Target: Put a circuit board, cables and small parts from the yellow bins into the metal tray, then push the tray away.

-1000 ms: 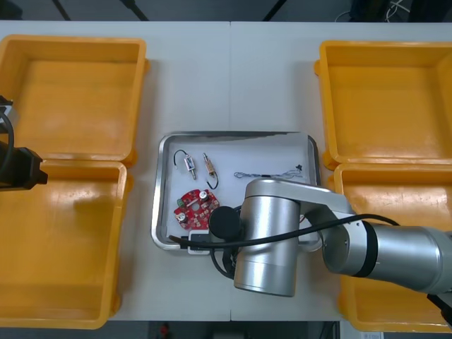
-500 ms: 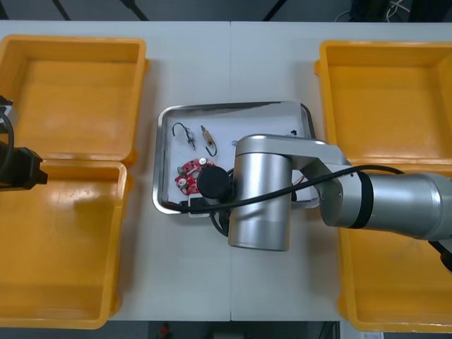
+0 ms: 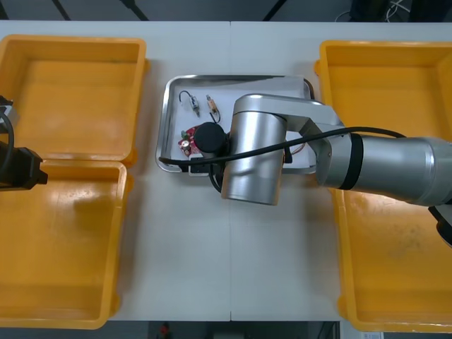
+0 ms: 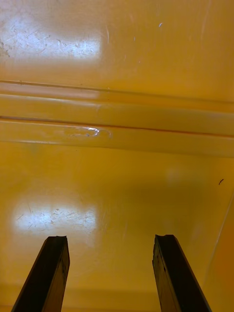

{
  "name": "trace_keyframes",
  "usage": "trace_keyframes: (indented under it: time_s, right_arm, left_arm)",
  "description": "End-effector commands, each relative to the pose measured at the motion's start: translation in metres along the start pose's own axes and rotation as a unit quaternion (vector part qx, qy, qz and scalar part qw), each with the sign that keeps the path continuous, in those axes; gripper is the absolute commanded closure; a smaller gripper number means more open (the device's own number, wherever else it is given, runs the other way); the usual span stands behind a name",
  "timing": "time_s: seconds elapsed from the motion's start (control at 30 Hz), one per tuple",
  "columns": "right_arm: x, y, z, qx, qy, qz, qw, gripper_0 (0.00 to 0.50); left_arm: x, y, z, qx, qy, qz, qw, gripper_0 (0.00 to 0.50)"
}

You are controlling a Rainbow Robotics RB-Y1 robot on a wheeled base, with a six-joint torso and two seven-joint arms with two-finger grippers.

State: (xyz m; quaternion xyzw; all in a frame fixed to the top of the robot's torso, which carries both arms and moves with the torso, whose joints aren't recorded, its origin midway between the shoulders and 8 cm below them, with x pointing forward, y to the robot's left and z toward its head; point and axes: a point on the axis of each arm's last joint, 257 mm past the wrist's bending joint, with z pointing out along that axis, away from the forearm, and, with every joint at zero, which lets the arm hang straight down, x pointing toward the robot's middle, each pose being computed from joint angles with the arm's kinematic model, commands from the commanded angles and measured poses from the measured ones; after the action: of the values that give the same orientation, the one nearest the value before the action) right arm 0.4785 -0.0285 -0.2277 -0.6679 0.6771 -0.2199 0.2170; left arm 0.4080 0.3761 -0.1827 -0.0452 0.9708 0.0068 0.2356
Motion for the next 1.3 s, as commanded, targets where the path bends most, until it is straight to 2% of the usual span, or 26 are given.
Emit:
trace_keyframes:
  time_s: [0.03, 0.3, 0.5, 0.87, 1.1, 1.3]
  right_arm:
    - [-0.019, -0.042, -0.006, 0.037, -0.027, -0.026, 0.999, 0.5]
    - [-0.03, -0.084, 0.007, 0.068, -0.063, -0.018, 0.996, 0.5]
    - [-0.031, -0.107, 0.011, 0.086, -0.072, -0.019, 0.994, 0.5]
    - [-0.048, -0.15, 0.016, 0.123, -0.105, -0.018, 0.987, 0.5]
    - [-0.06, -0.171, 0.018, 0.147, -0.147, -0.009, 0.978, 0.5]
    - [-0.064, -0.181, 0.017, 0.16, -0.167, -0.005, 0.973, 0.5]
  left_arm:
    - [-0.002, 0.016, -0.008, -0.019, -0.002, 0.036, 0.9992, 0.0]
    - [-0.002, 0.016, -0.008, -0.019, -0.002, 0.036, 0.9992, 0.0]
    - [-0.002, 0.016, -0.008, -0.019, -0.002, 0.036, 0.9992, 0.0]
    - [-0.002, 0.016, -0.008, -0.019, -0.002, 0.036, 0.9992, 0.0]
    - [-0.002, 0.016, -0.008, -0.019, -0.002, 0.036, 0.9992, 0.0]
    - [-0.002, 0.016, -0.008, -0.019, -0.002, 0.036, 0.9992, 0.0]
